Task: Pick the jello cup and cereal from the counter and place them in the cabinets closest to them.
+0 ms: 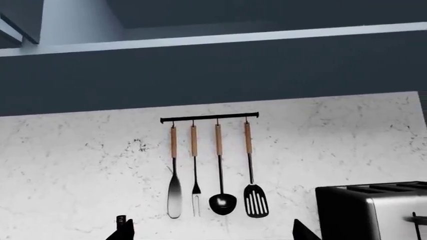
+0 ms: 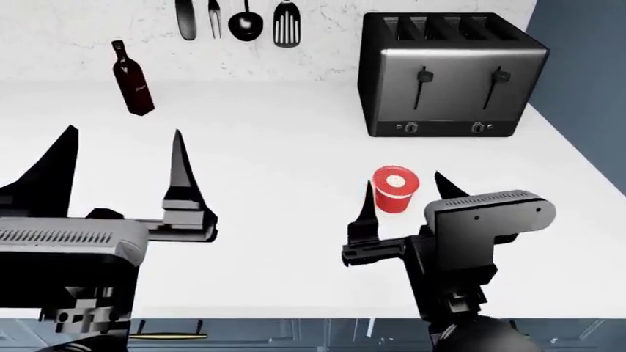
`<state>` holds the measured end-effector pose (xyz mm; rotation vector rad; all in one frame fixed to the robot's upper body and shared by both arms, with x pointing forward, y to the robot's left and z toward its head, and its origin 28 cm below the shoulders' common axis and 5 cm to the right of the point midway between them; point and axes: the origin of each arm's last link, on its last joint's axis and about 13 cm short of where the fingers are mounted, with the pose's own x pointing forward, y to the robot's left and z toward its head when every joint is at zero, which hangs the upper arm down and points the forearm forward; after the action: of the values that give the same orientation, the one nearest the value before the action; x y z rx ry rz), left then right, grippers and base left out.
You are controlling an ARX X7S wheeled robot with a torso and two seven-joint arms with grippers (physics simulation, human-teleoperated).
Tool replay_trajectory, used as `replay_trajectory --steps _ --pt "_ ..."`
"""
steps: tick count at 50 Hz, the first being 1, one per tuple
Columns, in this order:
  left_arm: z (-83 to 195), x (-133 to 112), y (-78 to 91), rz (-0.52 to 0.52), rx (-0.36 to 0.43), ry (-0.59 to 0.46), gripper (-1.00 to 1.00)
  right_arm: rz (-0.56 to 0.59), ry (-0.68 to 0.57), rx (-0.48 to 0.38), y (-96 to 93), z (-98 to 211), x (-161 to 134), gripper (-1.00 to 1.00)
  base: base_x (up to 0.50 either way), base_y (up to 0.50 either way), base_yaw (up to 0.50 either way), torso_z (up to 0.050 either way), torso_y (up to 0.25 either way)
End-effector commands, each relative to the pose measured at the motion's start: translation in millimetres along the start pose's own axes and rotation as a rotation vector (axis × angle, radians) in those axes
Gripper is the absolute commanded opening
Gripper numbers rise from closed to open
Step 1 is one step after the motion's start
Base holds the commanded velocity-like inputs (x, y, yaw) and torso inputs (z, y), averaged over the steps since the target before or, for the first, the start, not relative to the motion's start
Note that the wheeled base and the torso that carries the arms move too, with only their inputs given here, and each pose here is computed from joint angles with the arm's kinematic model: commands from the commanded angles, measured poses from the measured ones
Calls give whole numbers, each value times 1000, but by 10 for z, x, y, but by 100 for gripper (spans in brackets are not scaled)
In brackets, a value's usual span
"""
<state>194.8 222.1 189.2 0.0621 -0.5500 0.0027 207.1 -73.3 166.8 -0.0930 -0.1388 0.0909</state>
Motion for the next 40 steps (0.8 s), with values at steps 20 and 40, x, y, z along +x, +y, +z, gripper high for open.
replay_trajectory --steps 20,40 --pt "-26 -19 -59 -35 10 7 100 -65 266 18 5 -537 400 100 0 0 0 0 0" --pt "-41 -24 -85 -53 15 11 100 -100 399 6 -45 -783 819 100 0 0 0 0 0"
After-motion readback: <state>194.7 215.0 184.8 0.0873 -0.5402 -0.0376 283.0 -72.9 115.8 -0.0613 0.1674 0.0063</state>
